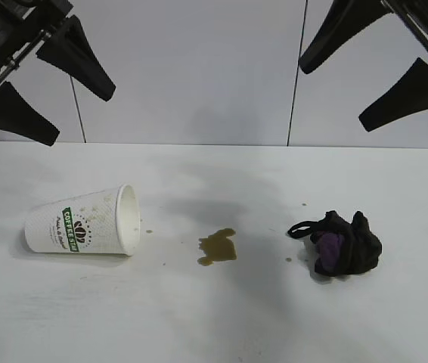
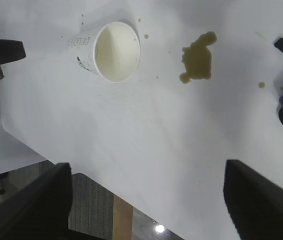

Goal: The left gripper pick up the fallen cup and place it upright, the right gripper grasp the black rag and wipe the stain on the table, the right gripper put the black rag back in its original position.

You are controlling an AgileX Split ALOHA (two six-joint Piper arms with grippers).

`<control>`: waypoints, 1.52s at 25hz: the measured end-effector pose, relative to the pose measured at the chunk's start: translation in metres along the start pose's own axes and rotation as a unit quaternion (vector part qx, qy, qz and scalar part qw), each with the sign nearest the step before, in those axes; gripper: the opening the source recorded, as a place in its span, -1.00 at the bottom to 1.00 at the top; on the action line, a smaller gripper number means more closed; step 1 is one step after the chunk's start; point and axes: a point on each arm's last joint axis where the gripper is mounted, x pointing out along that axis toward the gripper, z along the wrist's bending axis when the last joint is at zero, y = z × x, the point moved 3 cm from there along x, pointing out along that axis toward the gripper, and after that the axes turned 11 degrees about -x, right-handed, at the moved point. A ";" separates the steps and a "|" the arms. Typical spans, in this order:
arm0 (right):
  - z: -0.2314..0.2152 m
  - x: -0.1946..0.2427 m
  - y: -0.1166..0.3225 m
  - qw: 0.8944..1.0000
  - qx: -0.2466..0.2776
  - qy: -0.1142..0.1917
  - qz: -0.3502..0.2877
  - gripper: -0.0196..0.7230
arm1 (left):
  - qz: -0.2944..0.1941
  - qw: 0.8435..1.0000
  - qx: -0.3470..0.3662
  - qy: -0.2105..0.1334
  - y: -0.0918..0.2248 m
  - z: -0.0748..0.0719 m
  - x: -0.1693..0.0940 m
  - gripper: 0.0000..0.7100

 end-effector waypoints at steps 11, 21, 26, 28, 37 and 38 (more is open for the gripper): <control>0.000 0.000 0.000 1.000 0.000 -0.001 0.001 0.58 | 0.000 1.000 0.000 0.000 0.000 0.000 0.000 0.87; 0.000 0.000 0.000 1.000 0.000 -0.001 0.002 0.58 | -0.001 1.000 0.000 0.000 0.000 0.000 0.000 0.87; 0.000 0.000 0.000 1.000 0.000 -0.001 0.002 0.58 | -0.002 1.000 0.002 0.006 -0.003 -0.004 -0.002 0.87; 0.000 0.000 0.000 1.000 0.000 -0.001 0.002 0.58 | 0.002 1.000 0.022 0.013 -0.006 -0.010 -0.006 0.87; 0.000 0.000 0.000 1.000 0.000 -0.001 0.002 0.58 | 0.060 0.892 0.445 -0.055 -0.006 -0.052 -0.010 0.87; 0.000 0.000 0.000 1.000 0.000 -0.001 0.002 0.58 | 0.072 0.863 0.495 -0.070 -0.002 -0.056 -0.005 0.87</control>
